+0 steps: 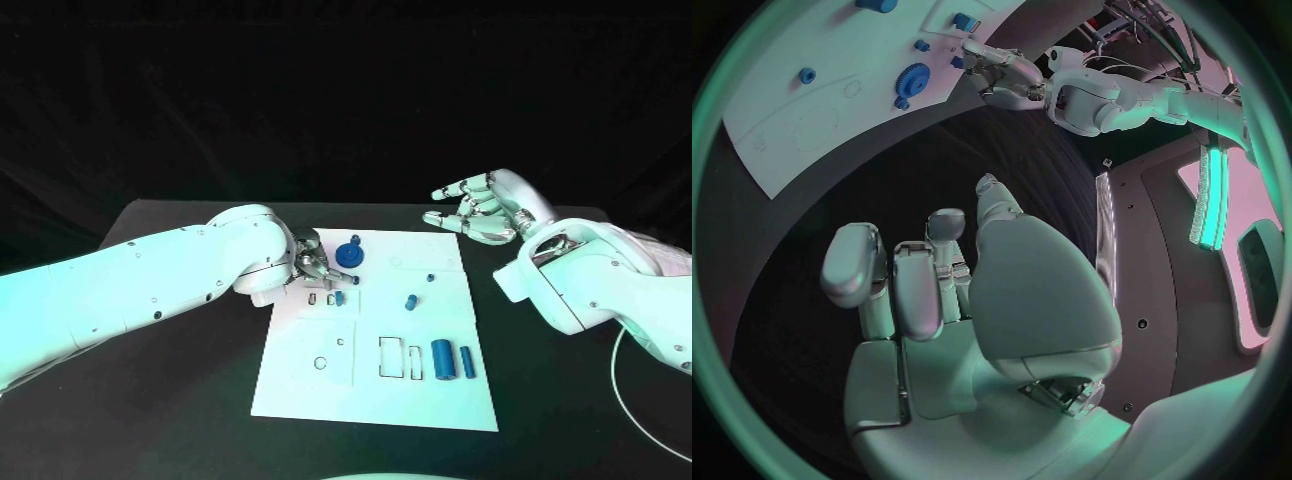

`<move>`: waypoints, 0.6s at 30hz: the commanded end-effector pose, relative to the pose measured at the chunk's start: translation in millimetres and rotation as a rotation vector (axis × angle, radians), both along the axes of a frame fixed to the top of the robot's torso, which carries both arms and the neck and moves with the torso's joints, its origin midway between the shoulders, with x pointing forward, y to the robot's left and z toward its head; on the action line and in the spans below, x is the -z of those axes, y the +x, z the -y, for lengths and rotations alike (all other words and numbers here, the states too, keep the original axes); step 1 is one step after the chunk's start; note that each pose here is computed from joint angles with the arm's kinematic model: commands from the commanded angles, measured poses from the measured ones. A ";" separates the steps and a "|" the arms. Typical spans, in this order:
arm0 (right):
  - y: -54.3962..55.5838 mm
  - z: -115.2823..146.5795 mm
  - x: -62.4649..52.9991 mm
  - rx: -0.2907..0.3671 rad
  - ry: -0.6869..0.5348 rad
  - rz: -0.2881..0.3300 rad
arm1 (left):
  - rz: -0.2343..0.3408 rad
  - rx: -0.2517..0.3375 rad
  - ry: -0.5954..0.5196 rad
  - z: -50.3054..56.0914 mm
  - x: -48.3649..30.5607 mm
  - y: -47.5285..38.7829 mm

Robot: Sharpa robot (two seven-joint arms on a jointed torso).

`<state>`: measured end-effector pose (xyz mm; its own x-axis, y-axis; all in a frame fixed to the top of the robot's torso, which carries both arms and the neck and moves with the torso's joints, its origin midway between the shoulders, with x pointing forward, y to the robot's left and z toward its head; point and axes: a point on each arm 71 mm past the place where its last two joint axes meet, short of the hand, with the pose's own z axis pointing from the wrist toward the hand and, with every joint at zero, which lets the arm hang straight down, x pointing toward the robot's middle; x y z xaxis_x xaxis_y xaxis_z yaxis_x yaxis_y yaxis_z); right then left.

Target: Assemble the parts on the task board

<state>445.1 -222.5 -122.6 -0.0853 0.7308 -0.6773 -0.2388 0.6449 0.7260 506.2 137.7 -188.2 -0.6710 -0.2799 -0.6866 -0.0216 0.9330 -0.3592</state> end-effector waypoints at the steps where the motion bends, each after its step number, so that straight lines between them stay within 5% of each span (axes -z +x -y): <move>1: 0.6 -1.6 2.0 -0.007 0.003 -0.014 | -0.026 0.046 0.048 3.1 1.6 -1.2; 18: 3.4 -1.6 4.5 -0.008 0.003 -0.024 | -0.056 0.092 0.089 10.2 4.8 -1.7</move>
